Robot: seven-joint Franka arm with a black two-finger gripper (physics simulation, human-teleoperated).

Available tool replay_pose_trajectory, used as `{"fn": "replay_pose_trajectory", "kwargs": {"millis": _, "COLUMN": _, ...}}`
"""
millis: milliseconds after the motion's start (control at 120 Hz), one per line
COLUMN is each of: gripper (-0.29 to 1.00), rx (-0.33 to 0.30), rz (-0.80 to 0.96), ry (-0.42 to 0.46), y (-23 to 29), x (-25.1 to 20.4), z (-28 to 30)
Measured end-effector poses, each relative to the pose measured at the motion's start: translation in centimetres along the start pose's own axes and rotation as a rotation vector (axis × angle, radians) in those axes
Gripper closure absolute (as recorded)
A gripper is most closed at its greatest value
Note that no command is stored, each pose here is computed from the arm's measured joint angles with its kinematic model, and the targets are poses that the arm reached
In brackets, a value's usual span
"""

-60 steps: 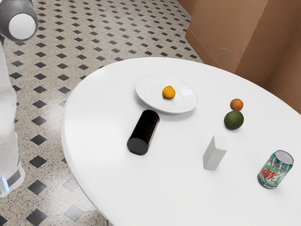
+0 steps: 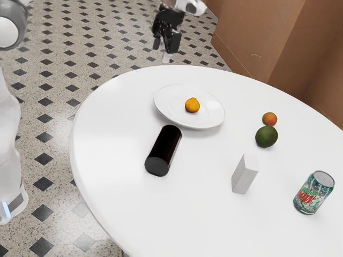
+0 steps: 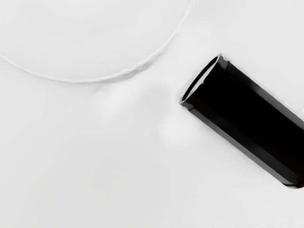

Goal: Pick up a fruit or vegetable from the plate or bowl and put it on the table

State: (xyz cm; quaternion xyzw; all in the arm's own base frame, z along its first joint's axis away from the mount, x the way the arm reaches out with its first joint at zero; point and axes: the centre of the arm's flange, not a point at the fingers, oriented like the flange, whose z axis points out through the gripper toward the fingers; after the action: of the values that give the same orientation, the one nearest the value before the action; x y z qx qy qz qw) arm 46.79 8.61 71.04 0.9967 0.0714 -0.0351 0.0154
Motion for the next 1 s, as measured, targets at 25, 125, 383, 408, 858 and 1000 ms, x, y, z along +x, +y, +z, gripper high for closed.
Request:
{"fn": "replay_pose_trajectory", "kwargs": {"millis": 25, "gripper": 0.02, "rx": 0.002, "rz": 0.061, "ry": 0.012, "y": 2.5, "x": -0.2, "z": 1.2}}
{"fn": "replay_pose_trajectory", "kwargs": {"millis": 125, "gripper": 0.02, "rx": 0.043, "rz": 0.180, "ry": 0.083, "y": 8.4, "x": -1.3, "z": 4.8}}
{"fn": "replay_pose_trajectory", "kwargs": {"millis": 383, "gripper": 0.02, "rx": 0.069, "rz": 0.228, "ry": 0.137, "y": 9.7, "x": -0.9, "z": 6.9}}
{"fn": "replay_pose_trajectory", "kwargs": {"millis": 408, "gripper": 0.02, "rx": 0.070, "rz": 0.226, "ry": 0.138, "y": 9.4, "x": -1.3, "z": 7.2}}
{"fn": "replay_pose_trajectory", "kwargs": {"millis": 858, "gripper": 0.02, "rx": -0.042, "rz": 0.275, "ry": 0.137, "y": 2.4, "x": 4.0, "z": 12.5}}
{"fn": "replay_pose_trajectory", "kwargs": {"millis": 1000, "gripper": 0.02, "rx": -0.049, "rz": 0.258, "ry": 0.169, "y": -2.5, "x": 5.8, "z": 12.6}}
